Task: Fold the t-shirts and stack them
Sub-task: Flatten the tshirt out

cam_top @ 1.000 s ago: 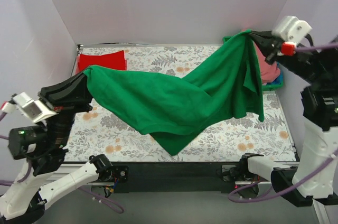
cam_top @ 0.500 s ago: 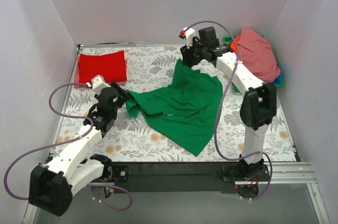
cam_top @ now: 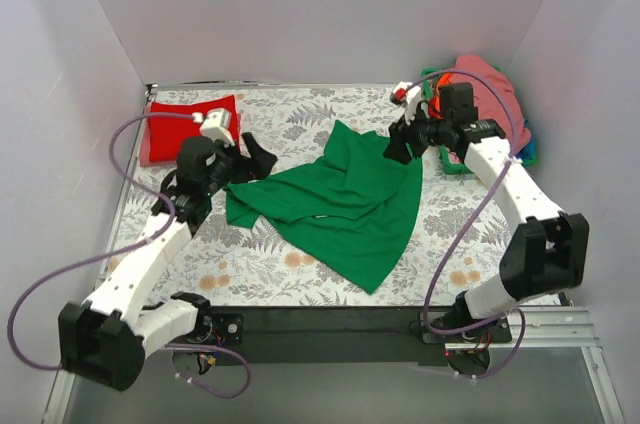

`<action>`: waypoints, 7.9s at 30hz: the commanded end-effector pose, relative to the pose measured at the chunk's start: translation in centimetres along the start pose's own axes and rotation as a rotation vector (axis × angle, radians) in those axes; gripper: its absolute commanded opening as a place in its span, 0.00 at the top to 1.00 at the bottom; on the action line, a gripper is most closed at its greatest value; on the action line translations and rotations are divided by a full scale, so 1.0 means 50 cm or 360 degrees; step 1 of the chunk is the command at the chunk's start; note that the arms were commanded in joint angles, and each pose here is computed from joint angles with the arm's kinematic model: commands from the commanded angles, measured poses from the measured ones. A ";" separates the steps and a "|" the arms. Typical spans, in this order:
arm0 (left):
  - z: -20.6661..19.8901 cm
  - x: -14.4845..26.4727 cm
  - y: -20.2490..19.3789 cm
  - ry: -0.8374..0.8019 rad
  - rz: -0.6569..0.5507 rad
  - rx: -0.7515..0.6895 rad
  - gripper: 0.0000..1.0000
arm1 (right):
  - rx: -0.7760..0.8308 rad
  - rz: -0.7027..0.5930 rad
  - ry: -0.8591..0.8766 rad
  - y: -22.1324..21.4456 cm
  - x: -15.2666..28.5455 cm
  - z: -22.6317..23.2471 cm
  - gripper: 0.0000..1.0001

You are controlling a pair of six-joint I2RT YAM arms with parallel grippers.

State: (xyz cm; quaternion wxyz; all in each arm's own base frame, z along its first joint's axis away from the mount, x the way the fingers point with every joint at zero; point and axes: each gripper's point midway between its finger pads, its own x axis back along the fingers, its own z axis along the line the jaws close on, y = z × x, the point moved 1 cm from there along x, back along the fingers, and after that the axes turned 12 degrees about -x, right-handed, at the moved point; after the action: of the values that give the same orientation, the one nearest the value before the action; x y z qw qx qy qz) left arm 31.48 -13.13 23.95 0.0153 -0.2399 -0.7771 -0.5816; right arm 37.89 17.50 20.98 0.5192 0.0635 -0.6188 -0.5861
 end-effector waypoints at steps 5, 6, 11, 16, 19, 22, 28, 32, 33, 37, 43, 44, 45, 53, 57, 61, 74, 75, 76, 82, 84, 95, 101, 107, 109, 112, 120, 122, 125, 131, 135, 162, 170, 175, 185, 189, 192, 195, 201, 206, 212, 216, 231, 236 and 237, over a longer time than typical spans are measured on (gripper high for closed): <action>-0.197 -0.090 -0.165 -0.0829 0.0412 -0.0797 0.26 | -0.0003 -0.0018 0.0390 -0.164 0.055 0.088 0.37; -0.234 -0.101 -0.191 -0.0919 0.0428 -0.0925 0.27 | -0.0047 -0.0045 0.0378 -0.182 0.067 0.078 0.37; -0.317 -0.139 -0.253 -0.1041 0.0416 -0.1167 0.29 | -0.0193 -0.0122 0.0287 -0.238 0.099 0.030 0.37; -0.369 -0.150 -0.293 -0.1143 0.0386 -0.1287 0.30 | -0.0280 -0.0138 0.0264 -0.247 0.106 0.005 0.38; -0.377 -0.157 -0.304 -0.1143 0.0402 -0.1304 0.30 | -0.0274 -0.0143 0.0257 -0.244 0.109 0.004 0.38; -0.387 -0.169 -0.316 -0.1137 0.0420 -0.1314 0.30 | -0.0265 -0.0149 0.0252 -0.242 0.111 0.004 0.38; -0.402 -0.179 -0.331 -0.1132 0.0449 -0.1298 0.30 | -0.0268 -0.0153 0.0250 -0.239 0.114 0.003 0.38; -0.403 -0.175 -0.348 -0.1139 0.0477 -0.1300 0.30 | -0.0264 -0.0155 0.0256 -0.238 0.113 0.004 0.38; -0.403 -0.175 -0.349 -0.1138 0.0480 -0.1301 0.30 | -0.0271 -0.0152 0.0258 -0.240 0.114 0.005 0.38; -0.404 -0.176 -0.362 -0.1141 0.0503 -0.1300 0.30 | -0.0272 -0.0150 0.0260 -0.240 0.113 0.004 0.38; -0.418 -0.181 -0.367 -0.1147 0.0500 -0.1310 0.30 | -0.0277 -0.0141 0.0258 -0.242 0.111 0.002 0.38; -0.417 -0.184 -0.369 -0.1141 0.0505 -0.1312 0.30 | -0.0279 -0.0138 0.0254 -0.243 0.111 0.002 0.38; -0.420 -0.185 -0.368 -0.1141 0.0502 -0.1313 0.30 | -0.0278 -0.0137 0.0255 -0.244 0.111 0.001 0.38; -0.437 -0.194 -0.376 -0.1153 0.0501 -0.1327 0.30 | -0.0279 -0.0135 0.0254 -0.243 0.111 0.000 0.38; -0.442 -0.204 -0.387 -0.1148 0.0515 -0.1335 0.30 | -0.0280 -0.0133 0.0255 -0.244 0.111 0.000 0.38; -0.453 -0.226 -0.392 -0.1127 0.0516 -0.1331 0.32 | -0.0299 -0.0122 0.0252 -0.246 0.108 -0.003 0.38; -0.490 -0.337 -0.402 -0.0904 0.0404 -0.1417 0.45 | -0.0331 -0.0114 0.0225 -0.251 0.110 -0.014 0.38; -0.490 -0.347 -0.404 -0.0880 0.0398 -0.1430 0.46 | -0.0333 -0.0115 0.0224 -0.251 0.110 -0.015 0.38; -0.485 -0.355 -0.402 -0.0818 0.0385 -0.1446 0.46 | -0.0331 -0.0117 0.0225 -0.250 0.111 -0.014 0.38; -0.474 -0.380 -0.424 -0.0691 0.0360 -0.1547 0.48 | -0.0337 -0.0120 0.0222 -0.250 0.112 -0.017 0.38; -0.474 -0.386 -0.428 -0.0662 0.0354 -0.1572 0.49 | -0.0340 -0.0123 0.0220 -0.250 0.113 -0.018 0.38; -0.448 -0.417 -0.430 -0.0373 0.0276 -0.1718 0.72 | -0.0351 -0.0132 0.0223 -0.249 0.117 -0.019 0.38; -0.471 -0.397 -0.385 -0.0408 0.0197 -0.1637 0.86 | -0.0357 -0.0131 0.0230 -0.249 0.117 -0.019 0.38; -0.486 -0.372 -0.353 -0.0452 0.0141 -0.1537 1.00 | -0.0359 -0.0130 0.0228 -0.249 0.118 -0.021 0.38; -0.494 -0.364 -0.341 -0.0477 0.0125 -0.1486 1.00 | -0.0368 -0.0125 0.0226 -0.252 0.117 -0.022 0.38; -0.501 -0.347 -0.319 -0.0508 0.0104 -0.1415 1.00 | -0.0371 -0.0119 0.0224 -0.255 0.116 -0.023 0.38; -0.489 -0.302 -0.223 -0.0532 0.0029 -0.1165 1.00 | -0.0398 -0.0074 0.0183 -0.270 0.109 -0.035 0.39; -0.477 -0.294 -0.210 -0.0534 0.0038 -0.1083 1.00 | -0.0420 -0.0048 0.0166 -0.279 0.105 -0.042 0.39; -0.450 -0.277 -0.176 -0.0526 0.0016 -0.1003 1.00 | -0.0452 -0.0018 0.0146 -0.290 0.099 -0.050 0.39; -0.371 -0.231 -0.106 -0.0468 -0.0033 -0.0857 1.00 | -0.0501 0.0060 0.0078 -0.312 0.080 -0.070 0.40; -0.288 -0.201 -0.045 -0.0356 -0.0098 -0.0802 1.00 | -0.0508 0.0123 -0.0025 -0.312 0.057 -0.096 0.40; -0.046 0.000 0.160 0.0201 -0.0465 -0.0920 1.00 | -0.0574 0.0539 -0.0500 -0.357 -0.085 -0.231 0.59; -0.048 0.008 0.171 0.0200 -0.0475 -0.0916 1.00 | -0.0576 0.0551 -0.0181 -0.349 -0.133 -0.156 0.76; -0.047 0.010 0.163 0.0191 -0.0461 -0.0906 1.00 | -0.0572 0.0538 -0.0208 -0.328 -0.139 -0.166 0.71; -0.044 0.016 0.165 0.0201 -0.0453 -0.0918 1.00 | -0.0499 0.0462 -0.0422 -0.246 -0.148 -0.247 0.52; -0.041 0.018 0.164 0.0213 -0.0450 -0.0929 1.00 | -0.0468 0.0414 -0.0494 -0.210 -0.147 -0.273 0.48; -0.041 0.020 0.166 0.0213 -0.0455 -0.0931 1.00 | -0.0459 0.0368 -0.0480 -0.182 -0.152 -0.279 0.46; -0.042 0.020 0.168 0.0215 -0.0457 -0.0930 1.00 | -0.0501 0.0362 -0.0385 -0.173 -0.177 -0.277 0.46; -0.044 0.018 0.171 0.0214 -0.0460 -0.0922 1.00 | -0.0588 0.0399 -0.0307 -0.184 -0.227 -0.290 0.45; -0.048 0.014 0.175 0.0204 -0.0461 -0.0909 1.00 | -0.0615 0.0416 -0.0302 -0.189 -0.243 -0.303 0.45; -0.054 0.013 0.180 0.0187 -0.0468 -0.0895 1.00 | -0.0659 0.0463 -0.0220 -0.217 -0.265 -0.285 0.51; -0.056 0.013 0.183 0.0180 -0.0473 -0.0885 1.00 | -0.0696 0.0503 -0.0157 -0.234 -0.280 -0.270 0.59; -0.066 0.072 0.245 0.0208 -0.0600 -0.0864 1.00 | -0.0302 0.0156 -0.0222 -0.006 -0.104 -0.204 0.99; -0.085 0.143 0.325 0.0213 -0.0797 -0.0831 1.00 | -0.0101 -0.0060 -0.0228 0.102 0.027 -0.126 0.99; -0.089 0.164 0.343 0.0211 -0.0850 -0.0825 1.00 | -0.0013 -0.0132 -0.0252 0.136 0.072 -0.102 0.99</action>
State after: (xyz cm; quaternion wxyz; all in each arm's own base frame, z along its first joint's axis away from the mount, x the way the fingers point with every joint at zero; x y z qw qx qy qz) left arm 31.96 -12.66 36.52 -0.1078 -0.0649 -0.6196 -0.7748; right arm 45.69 13.76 19.01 0.4897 -0.0403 -0.6095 -0.6221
